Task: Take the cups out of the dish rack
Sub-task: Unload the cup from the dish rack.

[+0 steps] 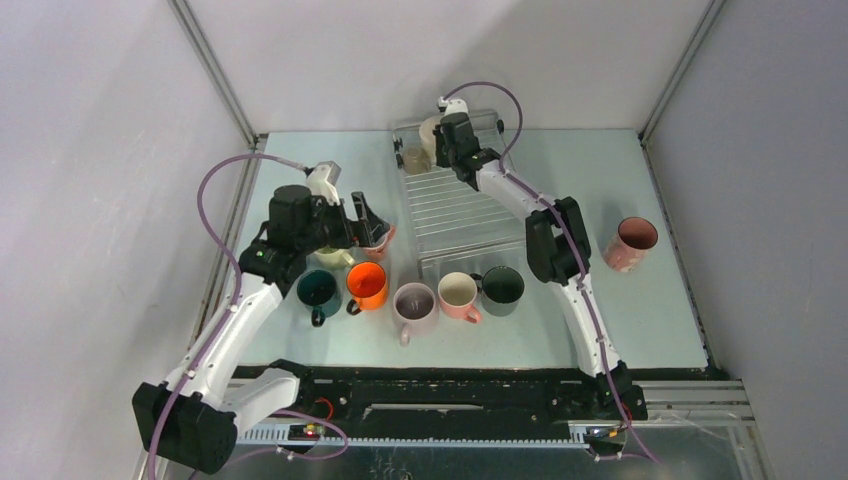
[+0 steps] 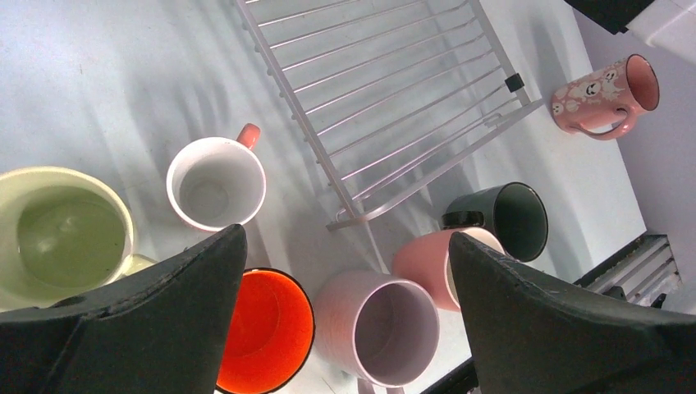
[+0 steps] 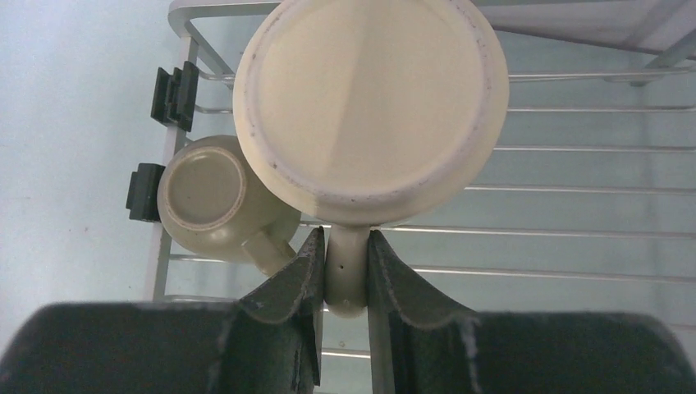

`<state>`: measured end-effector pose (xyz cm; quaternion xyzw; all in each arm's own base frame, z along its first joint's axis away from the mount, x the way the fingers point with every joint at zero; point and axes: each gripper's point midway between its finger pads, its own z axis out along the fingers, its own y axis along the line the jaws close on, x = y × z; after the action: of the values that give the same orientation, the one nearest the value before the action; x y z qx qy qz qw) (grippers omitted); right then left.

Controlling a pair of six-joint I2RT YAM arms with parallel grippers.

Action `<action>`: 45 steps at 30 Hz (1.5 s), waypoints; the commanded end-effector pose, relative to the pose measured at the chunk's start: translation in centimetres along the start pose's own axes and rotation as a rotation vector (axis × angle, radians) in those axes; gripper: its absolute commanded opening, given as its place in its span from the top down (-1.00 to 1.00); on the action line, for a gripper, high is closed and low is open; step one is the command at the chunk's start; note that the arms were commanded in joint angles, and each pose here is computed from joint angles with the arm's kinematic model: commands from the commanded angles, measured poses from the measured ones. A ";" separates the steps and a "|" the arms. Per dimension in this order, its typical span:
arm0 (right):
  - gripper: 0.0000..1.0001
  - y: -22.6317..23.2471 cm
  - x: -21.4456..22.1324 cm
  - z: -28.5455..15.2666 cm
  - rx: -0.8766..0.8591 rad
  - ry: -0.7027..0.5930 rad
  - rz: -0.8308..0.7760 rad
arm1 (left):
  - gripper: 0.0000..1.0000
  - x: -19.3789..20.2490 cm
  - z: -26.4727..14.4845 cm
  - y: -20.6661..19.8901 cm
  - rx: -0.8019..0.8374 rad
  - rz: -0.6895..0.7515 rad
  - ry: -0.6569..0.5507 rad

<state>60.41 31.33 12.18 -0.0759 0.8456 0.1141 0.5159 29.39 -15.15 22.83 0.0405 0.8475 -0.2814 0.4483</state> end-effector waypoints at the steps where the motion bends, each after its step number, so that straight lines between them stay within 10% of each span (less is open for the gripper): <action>1: 1.00 0.5 -10.4 -5.2 0.007 -0.231 0.006 | -1.00 -0.4 0.4 -0.1 0.026 -0.017 -0.024; 45: 1.00 -1.4 -12.5 -17.0 -0.112 -0.189 0.228 | -1.00 -6.9 6.6 -6.7 0.362 -0.555 -0.133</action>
<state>52.13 24.79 21.20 -0.0225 0.8436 0.1571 0.5130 35.73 -21.47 26.74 -0.1197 0.7586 -0.5021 0.3977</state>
